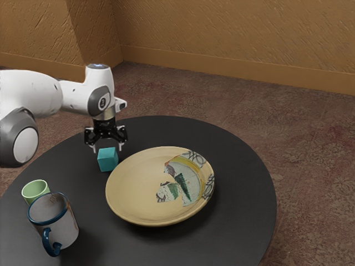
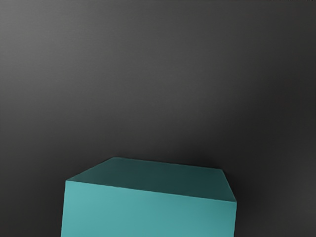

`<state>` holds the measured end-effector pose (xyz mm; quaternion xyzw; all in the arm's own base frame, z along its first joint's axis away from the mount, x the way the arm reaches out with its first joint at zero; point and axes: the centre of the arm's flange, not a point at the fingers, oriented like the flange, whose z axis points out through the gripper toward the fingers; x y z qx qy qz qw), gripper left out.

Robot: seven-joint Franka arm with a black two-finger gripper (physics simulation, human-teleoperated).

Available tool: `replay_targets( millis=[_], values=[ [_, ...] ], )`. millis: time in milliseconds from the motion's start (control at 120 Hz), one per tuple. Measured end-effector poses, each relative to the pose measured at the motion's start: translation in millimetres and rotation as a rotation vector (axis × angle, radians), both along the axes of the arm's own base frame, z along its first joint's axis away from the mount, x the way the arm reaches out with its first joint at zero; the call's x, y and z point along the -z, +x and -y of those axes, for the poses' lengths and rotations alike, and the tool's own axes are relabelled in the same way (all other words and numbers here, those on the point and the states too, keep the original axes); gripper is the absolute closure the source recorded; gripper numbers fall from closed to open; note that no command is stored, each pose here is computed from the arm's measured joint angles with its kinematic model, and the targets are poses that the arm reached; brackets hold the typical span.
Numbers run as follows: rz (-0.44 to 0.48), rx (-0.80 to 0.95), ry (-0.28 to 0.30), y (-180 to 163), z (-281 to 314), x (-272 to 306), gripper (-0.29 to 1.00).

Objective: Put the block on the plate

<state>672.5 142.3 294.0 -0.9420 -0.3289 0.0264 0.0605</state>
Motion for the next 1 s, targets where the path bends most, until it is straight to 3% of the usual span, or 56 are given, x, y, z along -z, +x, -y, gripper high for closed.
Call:
replay_targets(
  millis=[267,883,1000],
  values=[
    [0.024,-0.014,0.004,2.3,-2.7,5.7,0.0],
    [0.044,-0.08,-0.053,-15.6,-15.2,28.8,0.0],
    [0.049,-0.08,-0.055,-15.1,-15.1,27.8,0.1]
  ],
)
